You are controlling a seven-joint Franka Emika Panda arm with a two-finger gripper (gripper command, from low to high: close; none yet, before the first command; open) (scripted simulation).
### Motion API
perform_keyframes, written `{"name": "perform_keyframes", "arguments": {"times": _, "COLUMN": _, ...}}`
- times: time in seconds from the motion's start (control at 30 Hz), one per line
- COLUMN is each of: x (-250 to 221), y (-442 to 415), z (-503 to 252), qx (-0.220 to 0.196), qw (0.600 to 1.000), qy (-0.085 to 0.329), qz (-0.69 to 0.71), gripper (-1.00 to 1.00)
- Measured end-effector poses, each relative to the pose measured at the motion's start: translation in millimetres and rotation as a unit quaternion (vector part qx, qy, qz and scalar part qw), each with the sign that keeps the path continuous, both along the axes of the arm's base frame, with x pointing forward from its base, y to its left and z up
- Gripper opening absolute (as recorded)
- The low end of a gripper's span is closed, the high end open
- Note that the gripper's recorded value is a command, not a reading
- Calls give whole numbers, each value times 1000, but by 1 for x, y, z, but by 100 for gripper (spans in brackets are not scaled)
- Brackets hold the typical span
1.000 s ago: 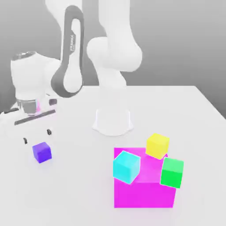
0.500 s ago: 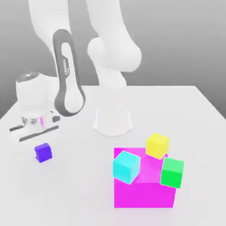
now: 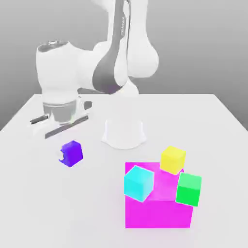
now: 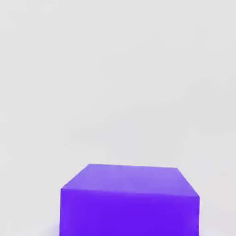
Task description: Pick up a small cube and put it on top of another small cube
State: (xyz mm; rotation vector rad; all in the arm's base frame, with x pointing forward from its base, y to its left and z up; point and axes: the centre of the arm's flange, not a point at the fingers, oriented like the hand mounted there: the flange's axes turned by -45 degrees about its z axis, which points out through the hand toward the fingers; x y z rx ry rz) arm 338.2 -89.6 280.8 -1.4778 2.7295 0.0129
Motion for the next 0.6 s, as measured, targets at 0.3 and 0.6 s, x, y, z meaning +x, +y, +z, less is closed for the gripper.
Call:
{"name": "perform_keyframes", "arguments": {"times": 0.3, "x": -20, "y": 210, "z": 59, "qx": -13, "qw": 988, "qy": 10, "qz": 152, "gripper": -100}}
{"name": "perform_keyframes", "arguments": {"times": 0.6, "x": -27, "y": 227, "z": 6, "qx": -16, "qw": 986, "qy": 11, "qz": 165, "gripper": 100}}
